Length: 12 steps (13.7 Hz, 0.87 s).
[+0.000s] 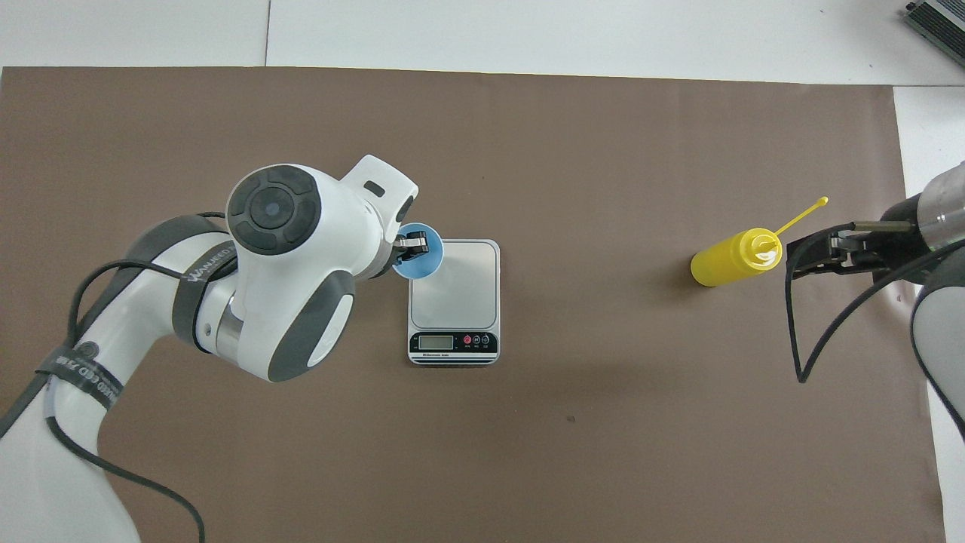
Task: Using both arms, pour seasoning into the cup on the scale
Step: 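Lift the blue cup with the left gripper and carry it over the scale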
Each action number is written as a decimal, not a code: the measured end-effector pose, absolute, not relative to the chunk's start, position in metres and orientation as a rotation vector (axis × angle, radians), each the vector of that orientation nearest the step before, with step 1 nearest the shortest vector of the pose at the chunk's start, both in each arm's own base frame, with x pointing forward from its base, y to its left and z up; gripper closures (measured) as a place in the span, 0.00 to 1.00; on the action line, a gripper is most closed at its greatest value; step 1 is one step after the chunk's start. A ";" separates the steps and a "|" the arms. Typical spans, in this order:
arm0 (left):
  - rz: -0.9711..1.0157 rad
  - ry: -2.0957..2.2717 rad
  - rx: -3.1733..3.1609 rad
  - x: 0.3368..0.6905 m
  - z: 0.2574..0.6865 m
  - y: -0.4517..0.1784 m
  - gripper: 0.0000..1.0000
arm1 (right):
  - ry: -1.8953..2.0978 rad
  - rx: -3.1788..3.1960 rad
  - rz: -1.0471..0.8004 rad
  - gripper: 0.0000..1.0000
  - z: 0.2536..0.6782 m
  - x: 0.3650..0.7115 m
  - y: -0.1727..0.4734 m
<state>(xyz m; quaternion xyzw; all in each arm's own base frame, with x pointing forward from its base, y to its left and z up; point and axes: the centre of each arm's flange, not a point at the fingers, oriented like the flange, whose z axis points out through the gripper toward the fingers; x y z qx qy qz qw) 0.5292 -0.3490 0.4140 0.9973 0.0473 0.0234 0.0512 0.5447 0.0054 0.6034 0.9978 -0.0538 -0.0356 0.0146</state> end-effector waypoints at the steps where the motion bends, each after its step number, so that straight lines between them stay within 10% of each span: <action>1: 0.069 0.139 3.035 0.528 0.413 -0.351 0.96 | -0.173 3.106 -0.111 0.00 0.603 0.545 0.003; 10: 0.043 0.125 3.041 0.518 0.390 -0.371 0.95 | -0.313 3.102 -0.066 0.00 0.606 0.548 0.000; 12: 0.043 0.126 3.040 0.518 0.390 -0.371 0.76 | -0.407 3.116 -0.069 0.00 0.605 0.548 -0.004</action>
